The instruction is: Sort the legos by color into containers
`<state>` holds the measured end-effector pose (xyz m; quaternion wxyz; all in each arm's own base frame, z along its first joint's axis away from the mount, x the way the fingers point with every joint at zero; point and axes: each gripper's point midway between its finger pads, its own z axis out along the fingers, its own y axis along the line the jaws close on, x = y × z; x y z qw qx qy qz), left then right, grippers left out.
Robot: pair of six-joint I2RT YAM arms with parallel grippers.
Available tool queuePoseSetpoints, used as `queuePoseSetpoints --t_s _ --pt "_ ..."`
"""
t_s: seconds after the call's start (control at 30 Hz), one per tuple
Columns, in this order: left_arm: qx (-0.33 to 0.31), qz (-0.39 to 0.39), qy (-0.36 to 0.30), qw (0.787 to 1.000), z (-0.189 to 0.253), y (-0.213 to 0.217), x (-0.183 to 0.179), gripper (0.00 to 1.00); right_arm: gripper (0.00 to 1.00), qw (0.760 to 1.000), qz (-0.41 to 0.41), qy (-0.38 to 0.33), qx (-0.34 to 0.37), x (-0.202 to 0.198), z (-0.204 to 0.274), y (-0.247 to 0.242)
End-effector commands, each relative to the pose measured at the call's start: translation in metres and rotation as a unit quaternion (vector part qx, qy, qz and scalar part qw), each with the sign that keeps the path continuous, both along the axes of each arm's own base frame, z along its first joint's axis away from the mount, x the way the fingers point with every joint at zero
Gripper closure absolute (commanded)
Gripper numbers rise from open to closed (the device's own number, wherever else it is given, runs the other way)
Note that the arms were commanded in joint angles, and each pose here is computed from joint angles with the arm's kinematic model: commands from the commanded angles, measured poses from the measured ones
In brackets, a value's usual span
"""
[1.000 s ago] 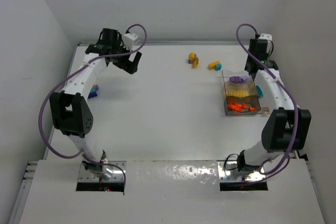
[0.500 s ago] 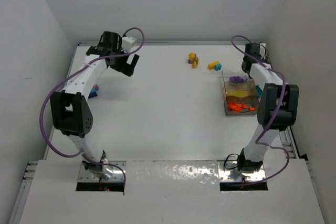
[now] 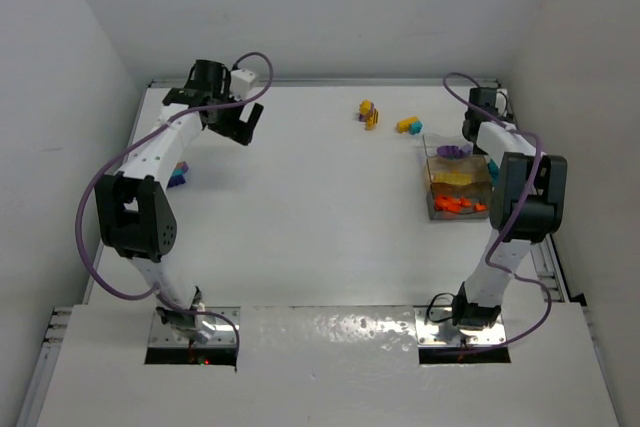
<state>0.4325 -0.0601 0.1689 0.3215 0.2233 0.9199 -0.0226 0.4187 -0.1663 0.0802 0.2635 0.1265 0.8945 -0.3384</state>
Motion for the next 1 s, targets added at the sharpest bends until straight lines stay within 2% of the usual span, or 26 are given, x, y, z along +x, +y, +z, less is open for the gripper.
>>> queuePoseSetpoints --t_s 0.0,0.2,0.3,0.33,0.47,0.57,0.63,0.77,0.83,0.87,0.9,0.97 --pt "-0.002 0.011 -0.012 1.000 0.007 0.007 0.005 0.00 0.52 0.999 -0.007 -0.046 -0.005 0.015 0.024 -0.004" --pt "-0.005 0.008 -0.010 1.000 0.006 0.006 0.004 0.00 0.45 0.998 -0.011 -0.057 -0.001 0.009 0.029 -0.002" --pt "-0.005 0.008 -0.010 1.000 0.006 0.006 0.005 0.00 0.53 0.998 -0.015 -0.065 0.002 0.005 0.035 -0.001" --pt "-0.006 0.008 -0.010 1.000 0.006 0.006 0.005 0.00 0.59 0.997 -0.017 -0.073 0.002 0.003 0.041 -0.001" --pt "-0.005 0.010 -0.013 1.000 0.007 0.006 0.006 0.00 0.61 0.995 -0.011 -0.093 0.013 -0.002 0.050 0.005" --pt "-0.005 0.018 -0.016 1.000 0.009 0.008 0.008 0.00 0.58 0.995 0.016 -0.096 0.019 -0.003 0.059 0.019" --pt "-0.001 0.038 -0.024 0.999 0.014 0.014 0.012 0.00 0.50 0.994 0.024 -0.105 -0.002 -0.002 0.074 0.030" --pt "0.031 0.091 -0.052 0.994 0.036 0.043 0.020 0.00 0.46 0.987 0.050 -0.150 0.014 0.007 0.104 0.060" --pt "0.071 0.089 -0.042 0.993 0.038 0.067 0.014 0.00 0.46 0.977 0.098 -0.173 0.077 0.019 0.112 0.093" --pt "0.112 0.106 -0.034 0.987 0.035 0.089 0.009 0.01 0.46 0.971 0.115 -0.184 0.098 0.021 0.119 0.109" --pt "0.129 0.140 -0.022 0.981 0.030 0.123 0.003 0.11 0.47 0.967 0.133 -0.187 0.111 0.022 0.122 0.121" --pt "0.149 0.155 0.031 0.976 0.007 0.157 -0.014 0.32 0.48 0.955 0.187 -0.190 0.129 0.024 0.128 0.158"
